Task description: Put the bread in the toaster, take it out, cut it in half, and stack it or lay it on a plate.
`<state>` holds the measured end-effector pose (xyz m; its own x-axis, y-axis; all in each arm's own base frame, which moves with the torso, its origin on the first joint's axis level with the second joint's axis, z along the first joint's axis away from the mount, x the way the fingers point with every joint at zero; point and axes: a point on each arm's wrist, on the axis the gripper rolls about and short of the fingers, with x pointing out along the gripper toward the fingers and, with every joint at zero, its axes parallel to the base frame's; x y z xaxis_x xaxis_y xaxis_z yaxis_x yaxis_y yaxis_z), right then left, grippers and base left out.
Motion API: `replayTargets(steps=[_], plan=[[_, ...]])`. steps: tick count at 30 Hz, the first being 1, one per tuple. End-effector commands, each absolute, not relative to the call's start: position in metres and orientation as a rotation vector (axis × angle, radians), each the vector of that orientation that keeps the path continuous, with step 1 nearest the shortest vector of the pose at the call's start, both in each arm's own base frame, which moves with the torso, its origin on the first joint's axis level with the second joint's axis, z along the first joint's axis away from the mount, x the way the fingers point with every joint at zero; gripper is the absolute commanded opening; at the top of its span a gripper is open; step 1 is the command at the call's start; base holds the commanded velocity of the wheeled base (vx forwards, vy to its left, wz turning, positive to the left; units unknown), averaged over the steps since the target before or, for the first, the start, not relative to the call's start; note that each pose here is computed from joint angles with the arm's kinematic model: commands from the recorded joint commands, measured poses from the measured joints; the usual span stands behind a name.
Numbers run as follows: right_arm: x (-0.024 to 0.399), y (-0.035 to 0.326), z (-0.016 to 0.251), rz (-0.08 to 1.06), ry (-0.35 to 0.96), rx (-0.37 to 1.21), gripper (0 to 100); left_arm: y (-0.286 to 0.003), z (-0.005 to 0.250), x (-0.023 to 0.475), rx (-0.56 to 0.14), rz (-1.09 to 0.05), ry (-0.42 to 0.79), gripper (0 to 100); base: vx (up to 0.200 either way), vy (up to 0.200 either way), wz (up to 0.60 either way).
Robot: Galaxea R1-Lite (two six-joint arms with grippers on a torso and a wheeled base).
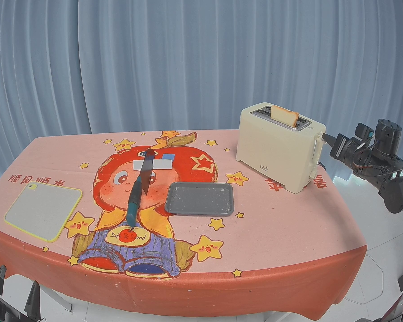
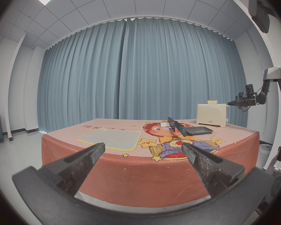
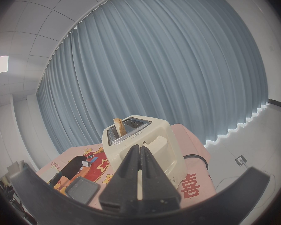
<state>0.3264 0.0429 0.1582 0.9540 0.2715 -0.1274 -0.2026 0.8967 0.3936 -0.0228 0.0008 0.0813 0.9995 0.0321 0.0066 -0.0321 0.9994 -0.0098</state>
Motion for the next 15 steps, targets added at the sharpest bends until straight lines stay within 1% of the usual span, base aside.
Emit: replayTargets(steps=[1,15], plan=[[0.3270,0.0434,0.1573,0.248,0.184,0.387,0,0.0008,0.0765,-0.0214,-0.009,0.032,0.012,100,0.000,0.000,0.00],[0.3275,0.0434,0.1554,0.245,0.190,0.387,0,0.0008,0.0765,-0.0215,-0.011,0.032,0.011,100,0.000,0.000,0.00]])
